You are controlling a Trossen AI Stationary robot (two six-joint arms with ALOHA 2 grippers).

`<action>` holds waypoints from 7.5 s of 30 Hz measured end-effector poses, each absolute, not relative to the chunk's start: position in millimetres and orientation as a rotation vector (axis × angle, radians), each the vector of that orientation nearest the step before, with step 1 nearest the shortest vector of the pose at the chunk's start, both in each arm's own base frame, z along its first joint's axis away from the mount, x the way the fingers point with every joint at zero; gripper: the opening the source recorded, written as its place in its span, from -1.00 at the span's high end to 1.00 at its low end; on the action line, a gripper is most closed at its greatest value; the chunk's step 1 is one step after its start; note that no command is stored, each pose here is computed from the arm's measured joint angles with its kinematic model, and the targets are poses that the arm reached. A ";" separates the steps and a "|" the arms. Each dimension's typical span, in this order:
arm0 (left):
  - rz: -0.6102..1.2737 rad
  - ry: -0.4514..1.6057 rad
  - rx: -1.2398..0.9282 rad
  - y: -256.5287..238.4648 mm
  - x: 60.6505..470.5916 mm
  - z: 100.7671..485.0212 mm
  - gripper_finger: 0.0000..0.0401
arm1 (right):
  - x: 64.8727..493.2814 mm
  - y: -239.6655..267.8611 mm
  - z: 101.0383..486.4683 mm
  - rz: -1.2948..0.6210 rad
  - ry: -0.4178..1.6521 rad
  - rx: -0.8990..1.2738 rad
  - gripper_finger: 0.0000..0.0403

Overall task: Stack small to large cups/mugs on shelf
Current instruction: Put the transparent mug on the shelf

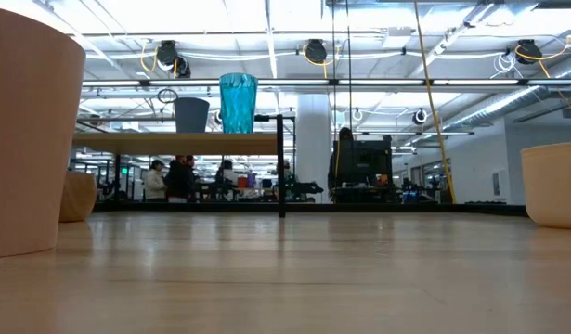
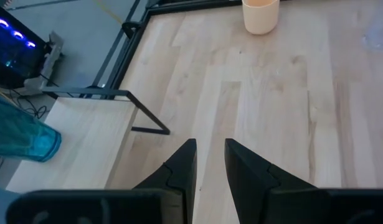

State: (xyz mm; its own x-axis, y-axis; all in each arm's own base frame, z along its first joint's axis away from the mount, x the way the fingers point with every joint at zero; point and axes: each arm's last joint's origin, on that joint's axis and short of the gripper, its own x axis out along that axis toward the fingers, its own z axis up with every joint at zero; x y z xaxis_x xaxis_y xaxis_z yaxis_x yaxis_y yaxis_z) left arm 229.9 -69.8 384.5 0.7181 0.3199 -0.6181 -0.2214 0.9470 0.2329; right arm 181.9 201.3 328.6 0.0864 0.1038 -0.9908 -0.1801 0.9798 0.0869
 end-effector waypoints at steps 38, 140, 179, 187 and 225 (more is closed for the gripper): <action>0.315 0.689 0.126 -69.8 231.0 385.7 0.57 | 182.8 222.6 286.2 0.090 1.392 0.120 -0.95; 0.527 0.482 0.483 -87.6 290.0 380.5 0.57 | 239.9 14.6 353.3 -0.192 0.367 0.180 1.00; 0.689 0.382 1.001 -143.5 374.9 342.5 0.35 | 252.3 -11.9 352.3 -0.269 0.041 0.369 1.00; 0.681 0.375 1.046 -148.3 372.8 346.2 0.21 | 252.5 -11.9 352.3 -0.268 0.040 0.363 1.00; 0.757 0.381 0.990 -136.7 372.2 353.7 0.92 | 241.7 -13.8 359.2 -0.260 0.041 0.262 0.37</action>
